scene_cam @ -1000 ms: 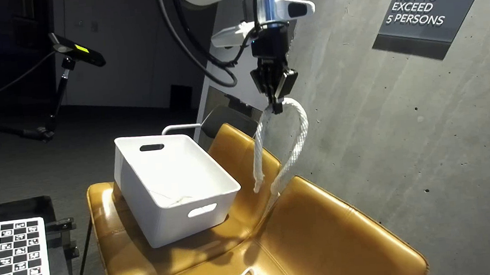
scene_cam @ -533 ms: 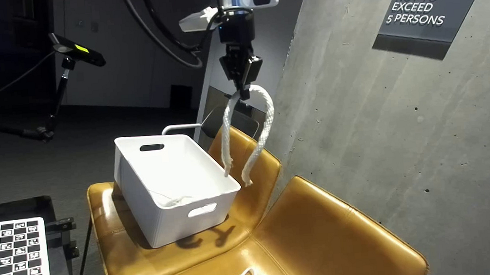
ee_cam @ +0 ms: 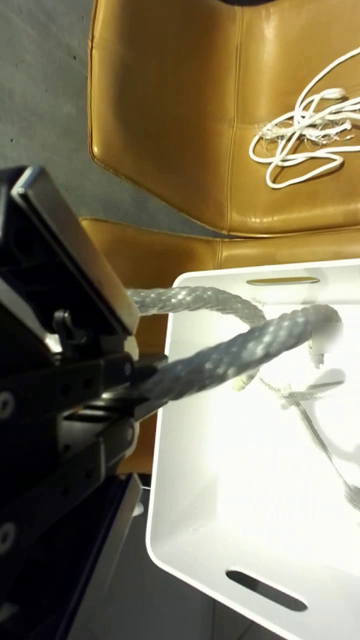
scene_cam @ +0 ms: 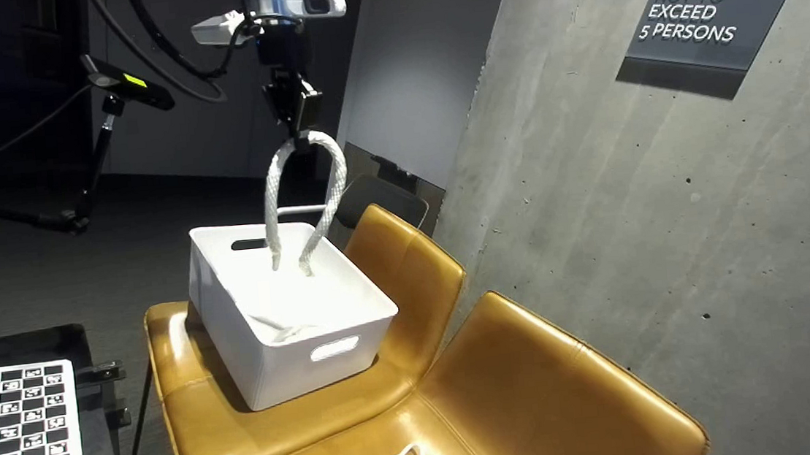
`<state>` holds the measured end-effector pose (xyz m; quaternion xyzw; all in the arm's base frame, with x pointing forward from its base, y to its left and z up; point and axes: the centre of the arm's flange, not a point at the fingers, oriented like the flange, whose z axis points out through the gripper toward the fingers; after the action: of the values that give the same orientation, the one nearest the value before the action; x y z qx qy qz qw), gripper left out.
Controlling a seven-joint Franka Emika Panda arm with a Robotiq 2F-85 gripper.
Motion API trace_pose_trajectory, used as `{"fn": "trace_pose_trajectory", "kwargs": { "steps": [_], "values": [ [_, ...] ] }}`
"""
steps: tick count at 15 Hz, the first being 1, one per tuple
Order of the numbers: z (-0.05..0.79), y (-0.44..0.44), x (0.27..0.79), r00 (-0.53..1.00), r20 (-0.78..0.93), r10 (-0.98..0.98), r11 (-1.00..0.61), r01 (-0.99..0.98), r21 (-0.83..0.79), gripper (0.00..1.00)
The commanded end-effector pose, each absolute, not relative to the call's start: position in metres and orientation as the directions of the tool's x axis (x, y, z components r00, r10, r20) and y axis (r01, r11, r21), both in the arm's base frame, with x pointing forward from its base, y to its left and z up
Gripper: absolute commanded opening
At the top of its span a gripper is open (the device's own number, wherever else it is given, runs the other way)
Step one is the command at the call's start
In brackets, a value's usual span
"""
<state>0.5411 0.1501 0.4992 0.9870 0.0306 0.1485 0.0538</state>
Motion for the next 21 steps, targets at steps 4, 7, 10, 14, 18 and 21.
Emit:
{"fn": "trace_pose_trajectory", "kwargs": {
  "steps": [4,7,10,14,18,21],
  "values": [
    [0.453,0.155,0.53,0.951,0.27,0.148,-0.986,0.121,0.114,0.03],
    [0.434,0.151,0.532,0.956,0.242,0.164,-0.984,0.139,0.115,0.03],
    [0.418,0.151,0.533,0.959,0.219,0.178,-0.981,0.155,0.121,0.03],
    [0.405,0.149,0.537,0.962,0.202,0.186,-0.979,0.163,0.123,0.03],
    [0.406,0.146,0.54,0.96,0.203,0.191,-0.978,0.167,0.127,0.03],
    [0.412,0.147,0.544,0.957,0.217,0.191,-0.978,0.167,0.124,0.03]
  ]
}}
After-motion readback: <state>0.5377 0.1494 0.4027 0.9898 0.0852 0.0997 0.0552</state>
